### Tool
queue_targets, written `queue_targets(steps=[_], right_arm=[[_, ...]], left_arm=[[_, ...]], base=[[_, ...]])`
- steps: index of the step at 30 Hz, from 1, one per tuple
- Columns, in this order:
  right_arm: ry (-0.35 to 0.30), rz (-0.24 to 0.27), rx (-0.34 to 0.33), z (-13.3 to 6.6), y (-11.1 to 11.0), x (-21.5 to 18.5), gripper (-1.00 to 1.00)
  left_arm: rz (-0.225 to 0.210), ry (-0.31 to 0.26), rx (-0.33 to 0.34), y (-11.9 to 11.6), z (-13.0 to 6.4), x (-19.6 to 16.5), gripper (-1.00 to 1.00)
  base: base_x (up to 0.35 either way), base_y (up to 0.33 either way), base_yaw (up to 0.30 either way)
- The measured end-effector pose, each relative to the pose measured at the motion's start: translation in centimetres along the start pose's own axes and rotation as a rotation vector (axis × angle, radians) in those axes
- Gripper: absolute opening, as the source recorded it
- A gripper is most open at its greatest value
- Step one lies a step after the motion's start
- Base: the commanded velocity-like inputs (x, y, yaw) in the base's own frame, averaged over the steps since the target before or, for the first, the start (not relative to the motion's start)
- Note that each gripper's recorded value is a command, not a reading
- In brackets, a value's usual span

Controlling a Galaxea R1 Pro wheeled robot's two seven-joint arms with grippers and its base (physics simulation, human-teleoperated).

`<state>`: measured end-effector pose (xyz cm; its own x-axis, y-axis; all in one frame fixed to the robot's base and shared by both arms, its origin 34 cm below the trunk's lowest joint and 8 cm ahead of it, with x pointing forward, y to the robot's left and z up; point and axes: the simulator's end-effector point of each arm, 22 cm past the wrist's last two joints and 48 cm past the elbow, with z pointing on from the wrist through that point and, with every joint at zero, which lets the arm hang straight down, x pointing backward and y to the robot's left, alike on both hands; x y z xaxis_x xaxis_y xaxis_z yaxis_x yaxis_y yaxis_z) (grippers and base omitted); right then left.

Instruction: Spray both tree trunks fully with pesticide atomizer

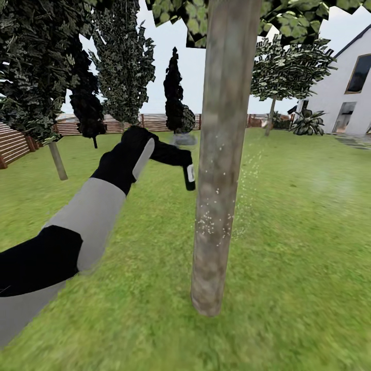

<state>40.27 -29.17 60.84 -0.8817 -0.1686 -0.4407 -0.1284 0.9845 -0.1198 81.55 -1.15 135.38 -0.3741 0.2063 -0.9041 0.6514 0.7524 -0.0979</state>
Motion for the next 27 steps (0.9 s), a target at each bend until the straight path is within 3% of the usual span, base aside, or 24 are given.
queue_targets(steps=[6, 10, 12, 18, 21, 27], right_arm=[[0.002, 0.0, -0.001, 0.0, 0.0, 0.0, 1.0], [0.002, 0.0, -0.001, 0.0, 0.1, 0.1, 1.0], [0.003, 0.0, 0.0, 0.0, 0.0, 0.1, 1.0], [0.003, 0.0, -0.001, 0.0, 0.1, 0.1, 1.0], [0.003, 0.0, -0.001, 0.0, 0.1, 0.1, 1.0], [0.003, -0.001, -0.002, 0.0, 0.1, 0.1, 1.0]], left_arm=[[0.052, -0.047, -0.046, 0.1, -3.5, -7.1, -1.0], [0.02, -0.089, -0.045, 0.1, -6.4, -11.7, -1.0], [0.029, -0.118, -0.047, -0.5, -8.0, -14.0, -1.0], [0.043, -0.132, -0.062, -0.9, -9.9, -16.5, -1.0], [-0.026, -0.175, 0.084, -4.0, -10.1, -17.4, -1.0], [-0.042, -0.182, 0.116, -4.6, -10.1, -17.6, -1.0]], base=[[0.0, 0.0, 0.0], [0.0, 0.0, 0.0], [0.0, 0.0, 0.0], [0.0, 0.0, 0.0], [0.0, 0.0, 0.0], [0.0, 0.0, 0.0]])
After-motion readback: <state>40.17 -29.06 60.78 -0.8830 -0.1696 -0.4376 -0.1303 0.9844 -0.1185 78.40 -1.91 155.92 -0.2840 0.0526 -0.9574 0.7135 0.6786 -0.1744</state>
